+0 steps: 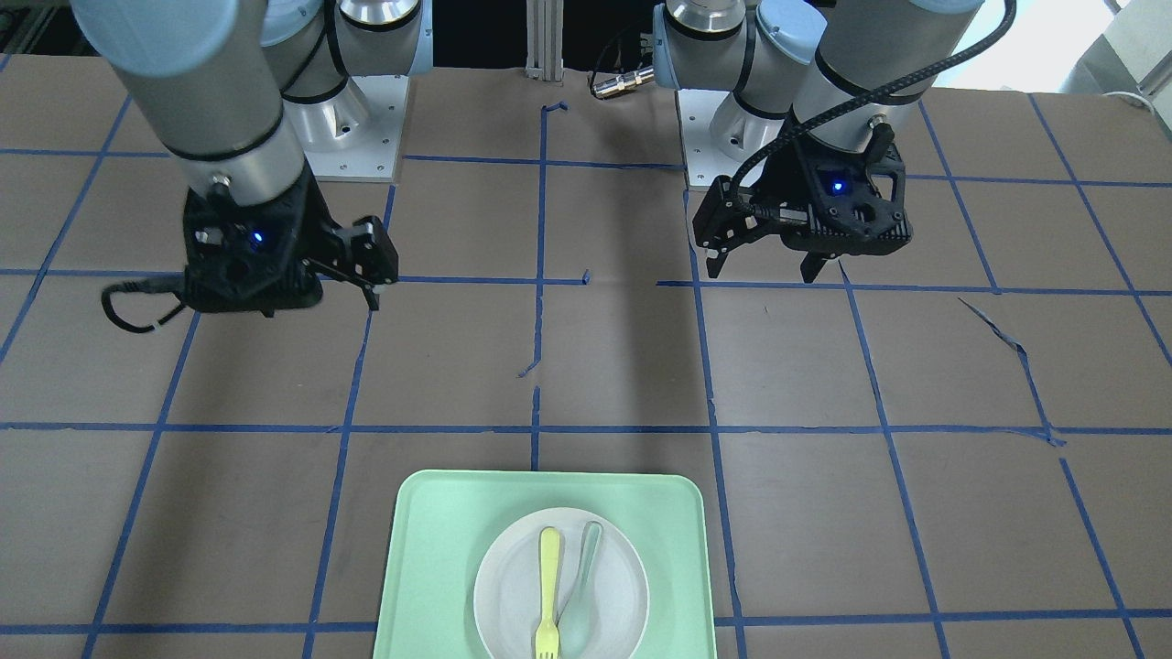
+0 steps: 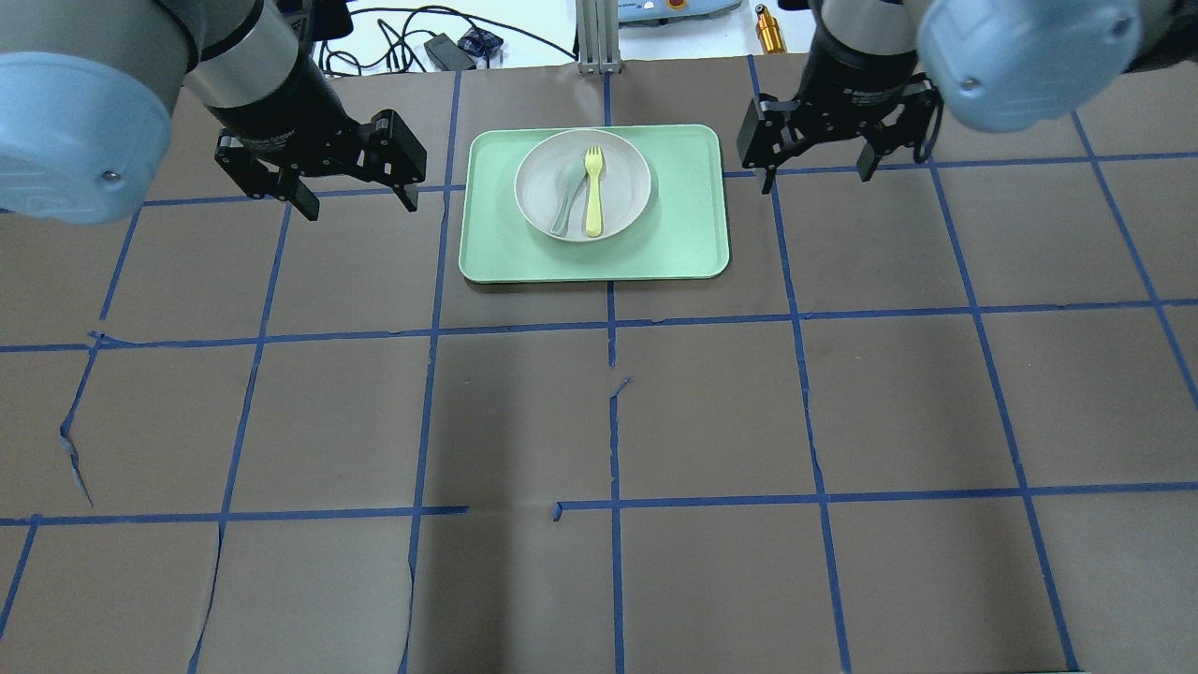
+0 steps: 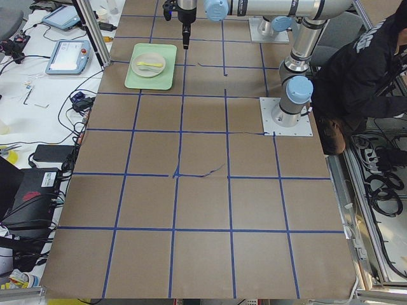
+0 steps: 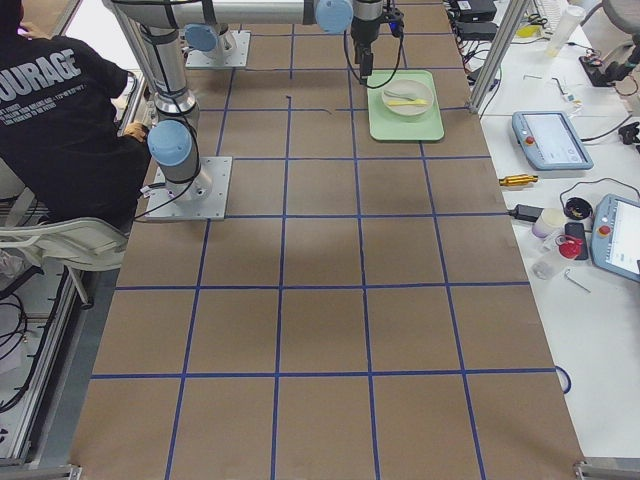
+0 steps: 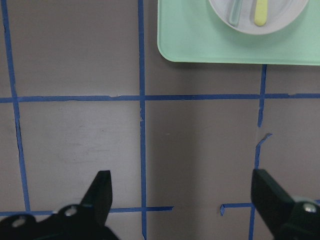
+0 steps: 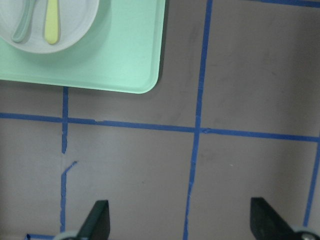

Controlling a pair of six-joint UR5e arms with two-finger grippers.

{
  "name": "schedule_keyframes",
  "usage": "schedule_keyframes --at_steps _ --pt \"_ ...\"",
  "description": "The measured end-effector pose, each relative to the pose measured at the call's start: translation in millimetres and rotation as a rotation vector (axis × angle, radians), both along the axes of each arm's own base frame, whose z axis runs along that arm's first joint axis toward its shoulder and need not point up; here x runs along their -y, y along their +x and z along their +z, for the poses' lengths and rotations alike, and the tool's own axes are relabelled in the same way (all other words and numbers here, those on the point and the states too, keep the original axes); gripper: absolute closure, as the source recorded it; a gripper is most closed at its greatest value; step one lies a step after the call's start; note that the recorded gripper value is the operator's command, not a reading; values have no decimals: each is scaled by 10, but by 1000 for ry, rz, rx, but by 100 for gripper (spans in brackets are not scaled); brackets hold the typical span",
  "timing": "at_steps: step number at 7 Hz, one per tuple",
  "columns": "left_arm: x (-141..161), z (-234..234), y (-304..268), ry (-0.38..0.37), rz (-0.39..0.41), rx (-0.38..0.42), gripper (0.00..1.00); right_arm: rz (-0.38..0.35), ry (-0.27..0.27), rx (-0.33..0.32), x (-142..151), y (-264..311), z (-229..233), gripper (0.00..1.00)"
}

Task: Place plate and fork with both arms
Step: 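Reach the right gripper over the plate and grasp the yellow fork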

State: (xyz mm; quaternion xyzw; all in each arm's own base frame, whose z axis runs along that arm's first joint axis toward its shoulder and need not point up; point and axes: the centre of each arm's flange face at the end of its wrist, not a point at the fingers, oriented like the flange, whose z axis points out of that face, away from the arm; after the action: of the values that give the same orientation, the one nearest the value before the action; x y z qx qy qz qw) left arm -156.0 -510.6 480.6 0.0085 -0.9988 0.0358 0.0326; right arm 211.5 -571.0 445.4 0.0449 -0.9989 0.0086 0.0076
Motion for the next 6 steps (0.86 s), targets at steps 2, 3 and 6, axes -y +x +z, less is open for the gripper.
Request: schedule_keyframes --at_steps 2,3,6 --pt "9 -20 2 3 1 0 0 -74 -8 3 876 948 -706 7" --pt "20 -39 3 7 2 0 0 -121 -30 12 1178 1287 -1087 8" --pt "32 -74 -2 14 4 -1 0 -189 -94 43 1551 1616 -1928 19"
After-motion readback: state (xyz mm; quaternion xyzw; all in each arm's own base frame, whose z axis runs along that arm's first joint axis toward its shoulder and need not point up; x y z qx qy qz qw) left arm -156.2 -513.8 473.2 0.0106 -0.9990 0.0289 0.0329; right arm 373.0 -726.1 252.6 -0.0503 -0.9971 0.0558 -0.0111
